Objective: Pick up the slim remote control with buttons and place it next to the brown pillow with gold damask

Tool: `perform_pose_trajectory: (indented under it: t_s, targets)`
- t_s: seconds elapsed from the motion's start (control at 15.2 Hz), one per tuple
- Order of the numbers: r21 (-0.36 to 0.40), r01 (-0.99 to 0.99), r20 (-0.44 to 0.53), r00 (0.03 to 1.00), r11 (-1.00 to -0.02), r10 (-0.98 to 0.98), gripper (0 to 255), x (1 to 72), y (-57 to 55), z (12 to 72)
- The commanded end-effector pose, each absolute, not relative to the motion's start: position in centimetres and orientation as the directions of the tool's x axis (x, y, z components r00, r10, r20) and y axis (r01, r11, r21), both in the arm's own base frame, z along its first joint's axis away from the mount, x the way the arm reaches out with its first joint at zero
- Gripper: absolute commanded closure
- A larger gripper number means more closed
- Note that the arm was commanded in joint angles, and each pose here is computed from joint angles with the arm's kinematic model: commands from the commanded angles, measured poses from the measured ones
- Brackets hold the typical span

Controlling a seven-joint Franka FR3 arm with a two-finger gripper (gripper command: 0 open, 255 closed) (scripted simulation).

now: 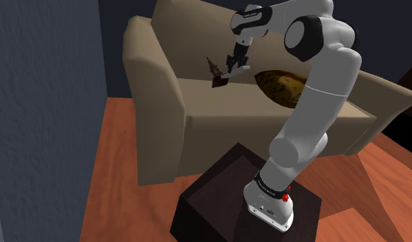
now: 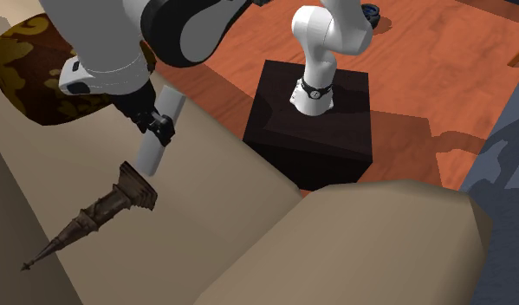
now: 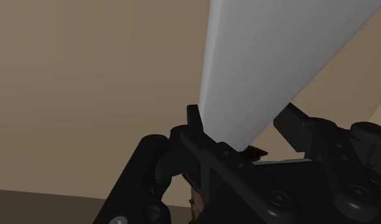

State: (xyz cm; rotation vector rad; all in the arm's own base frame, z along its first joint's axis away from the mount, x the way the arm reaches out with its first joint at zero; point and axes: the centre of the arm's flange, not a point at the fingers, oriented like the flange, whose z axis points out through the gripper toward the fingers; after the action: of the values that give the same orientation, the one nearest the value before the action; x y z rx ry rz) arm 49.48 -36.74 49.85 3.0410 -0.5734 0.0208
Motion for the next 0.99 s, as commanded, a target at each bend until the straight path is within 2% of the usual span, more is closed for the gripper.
perform_pose_trajectory:
  t_s: [0.0, 0.92]
  targets:
    - [0.044, -0.364, 0.023, 0.931, -0.930, -0.363, 255, 49.5, -36.7, 51.0]
    - [0.044, -0.364, 0.023, 0.931, -0.930, -0.363, 255, 49.5, -36.7, 58.4]
